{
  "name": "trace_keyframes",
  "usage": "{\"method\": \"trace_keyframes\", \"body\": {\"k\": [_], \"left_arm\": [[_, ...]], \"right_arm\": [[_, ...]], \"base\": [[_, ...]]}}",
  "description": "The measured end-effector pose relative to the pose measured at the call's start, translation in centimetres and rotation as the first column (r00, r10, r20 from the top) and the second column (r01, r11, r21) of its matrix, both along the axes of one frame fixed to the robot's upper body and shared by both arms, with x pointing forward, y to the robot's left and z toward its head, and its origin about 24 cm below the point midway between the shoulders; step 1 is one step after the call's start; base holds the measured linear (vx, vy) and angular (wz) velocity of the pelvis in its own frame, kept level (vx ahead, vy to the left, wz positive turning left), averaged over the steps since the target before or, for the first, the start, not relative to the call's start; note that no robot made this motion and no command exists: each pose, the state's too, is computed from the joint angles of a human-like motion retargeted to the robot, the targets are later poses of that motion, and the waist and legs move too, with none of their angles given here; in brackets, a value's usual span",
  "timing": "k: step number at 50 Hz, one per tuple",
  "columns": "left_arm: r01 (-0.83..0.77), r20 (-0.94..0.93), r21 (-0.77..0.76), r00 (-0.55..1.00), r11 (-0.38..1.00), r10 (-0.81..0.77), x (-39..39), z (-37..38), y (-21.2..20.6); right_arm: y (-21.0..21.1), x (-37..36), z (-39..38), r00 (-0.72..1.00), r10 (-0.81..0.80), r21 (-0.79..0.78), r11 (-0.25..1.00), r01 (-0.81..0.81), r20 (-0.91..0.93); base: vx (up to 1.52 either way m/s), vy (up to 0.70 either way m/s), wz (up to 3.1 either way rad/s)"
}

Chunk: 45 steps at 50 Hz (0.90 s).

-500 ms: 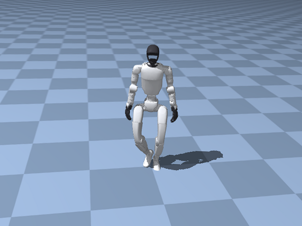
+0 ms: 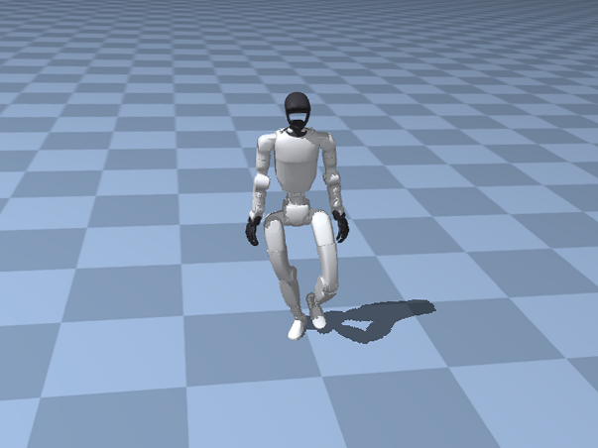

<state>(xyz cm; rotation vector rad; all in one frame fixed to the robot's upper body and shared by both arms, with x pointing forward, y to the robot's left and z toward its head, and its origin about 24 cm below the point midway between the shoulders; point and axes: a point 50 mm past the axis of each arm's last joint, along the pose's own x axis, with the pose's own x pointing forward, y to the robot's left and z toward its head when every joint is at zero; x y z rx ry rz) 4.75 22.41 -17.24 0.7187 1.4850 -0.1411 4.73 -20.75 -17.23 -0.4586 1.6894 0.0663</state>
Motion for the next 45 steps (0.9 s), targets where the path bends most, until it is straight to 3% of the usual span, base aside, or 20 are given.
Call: {"method": "trace_keyframes", "body": {"k": [10, 16, 27, 33, 40, 45], "left_arm": [[-0.015, -0.259, -0.218, 0.965, 0.976, -0.043, -3.7, -0.5, -1.8], [-0.010, -0.329, -0.226, 0.942, 0.974, -0.067, -4.5, -0.4, -1.7], [-0.016, -0.162, -0.230, 0.986, 0.973, -0.023, 0.4, -0.1, -1.1], [0.065, -0.030, -0.194, 0.997, 0.979, -0.072, 5.4, 1.0, 0.5], [0.114, 0.170, -0.139, 0.981, 0.984, -0.090, 9.4, 2.5, 1.7], [0.101, 0.156, -0.105, 0.984, 0.989, -0.084, 8.5, 2.3, 2.1]], "right_arm": [[0.5, 8.5, 1.4, 0.962, 0.084, 0.128, 0.984, -0.121, 0.260], [0.4, 8.4, 1.4, 0.953, 0.165, 0.124, 0.972, -0.201, 0.253], [-0.3, 2.2, 0.1, 0.984, 0.116, -0.049, 0.993, -0.110, 0.133], [-0.2, -1.8, -0.3, 1.000, 0.007, 0.071, 0.997, -0.006, -0.009], [-0.9, -5.5, 0.1, 0.986, -0.022, 0.071, 0.997, 0.034, -0.168], [-0.4, -6.3, 0.2, 0.973, -0.077, 0.091, 0.991, 0.099, -0.218]], "base": [[0.35, 0.32, 0.69], [0.52, 0.07, -0.12], [0.48, 0.02, -0.15], [0.37, -0.05, 0.28], [0.53, -0.12, 0.04], [0.63, -0.24, -0.25]]}}
